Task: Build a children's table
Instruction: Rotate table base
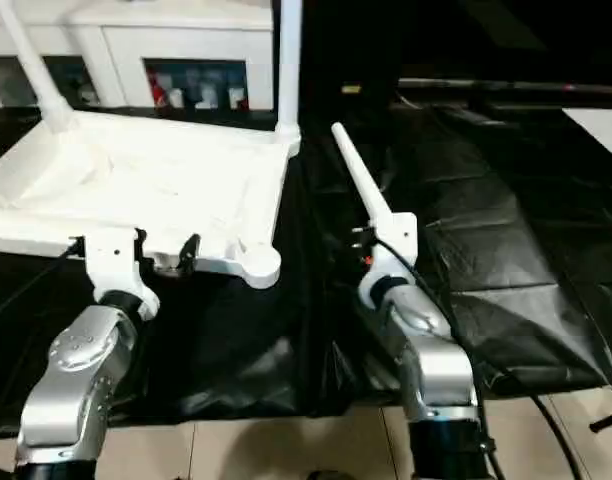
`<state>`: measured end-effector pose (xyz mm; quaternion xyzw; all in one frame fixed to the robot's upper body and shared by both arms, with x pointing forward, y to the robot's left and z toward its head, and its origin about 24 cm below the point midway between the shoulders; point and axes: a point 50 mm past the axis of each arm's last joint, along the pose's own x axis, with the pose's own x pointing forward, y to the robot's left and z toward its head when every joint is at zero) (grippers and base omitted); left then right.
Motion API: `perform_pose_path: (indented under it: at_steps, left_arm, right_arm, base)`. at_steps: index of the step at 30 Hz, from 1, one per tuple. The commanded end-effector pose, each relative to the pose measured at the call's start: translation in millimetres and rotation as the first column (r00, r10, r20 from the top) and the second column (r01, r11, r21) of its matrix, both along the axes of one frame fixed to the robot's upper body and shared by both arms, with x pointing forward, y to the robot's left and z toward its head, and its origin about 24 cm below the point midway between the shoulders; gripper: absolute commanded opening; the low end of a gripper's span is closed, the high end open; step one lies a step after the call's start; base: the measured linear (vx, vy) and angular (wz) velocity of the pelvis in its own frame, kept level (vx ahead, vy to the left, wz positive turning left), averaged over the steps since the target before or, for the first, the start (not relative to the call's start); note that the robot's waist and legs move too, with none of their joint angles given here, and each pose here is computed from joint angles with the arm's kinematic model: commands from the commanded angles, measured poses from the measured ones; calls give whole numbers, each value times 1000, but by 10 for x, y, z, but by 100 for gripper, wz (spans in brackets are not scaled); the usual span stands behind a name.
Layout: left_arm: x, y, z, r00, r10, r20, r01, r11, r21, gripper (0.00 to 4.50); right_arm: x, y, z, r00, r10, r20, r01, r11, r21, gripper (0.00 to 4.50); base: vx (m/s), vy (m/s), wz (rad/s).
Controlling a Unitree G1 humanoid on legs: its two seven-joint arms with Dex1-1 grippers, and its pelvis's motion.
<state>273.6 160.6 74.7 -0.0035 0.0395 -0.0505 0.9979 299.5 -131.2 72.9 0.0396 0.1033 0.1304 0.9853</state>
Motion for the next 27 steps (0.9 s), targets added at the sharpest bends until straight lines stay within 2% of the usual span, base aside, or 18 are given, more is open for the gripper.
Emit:
perform_pose_path:
  at_steps: [1, 8, 18, 21, 24, 27]
  left_arm:
    - [-5, -5, 22, 1000, -1, 1, 1, 1000, -1, 450]
    - [-11, -36, 20, 1000, -13, -3, 13, 1000, 0, 450]
    - [-31, -28, 20, 1000, -8, -4, 8, 1000, 5, 450]
    - [-41, -2, 20, 1000, 16, -3, -16, 1000, 24, 450]
    - [-49, 7, 13, 1000, 20, -6, -20, 999, 33, 450]
    - [-71, 22, 11, 1000, 26, 0, -26, 998, 55, 450]
  right_arm:
    - [9, 2, 65, 1000, 3, 26, -4, 1000, 2, 430]
    - [13, -9, 25, 1000, -8, -7, 8, 1000, -5, 430]
    - [15, -9, 42, 1000, -1, 15, 1, 1000, -19, 430]
    - [28, 3, 69, 999, 20, 27, -20, 1000, -21, 430]
    - [62, 1, 107, 999, 34, 19, -34, 999, -11, 430]
    - [141, 18, 186, 994, 108, 21, -107, 994, -37, 430]
  base:
    - [0, 0, 0]
    - [52, -5, -16]
    - [178, -19, -15]
    - [192, -41, 0]
    - [25, 7, 13]
    - [-60, -1, -4]
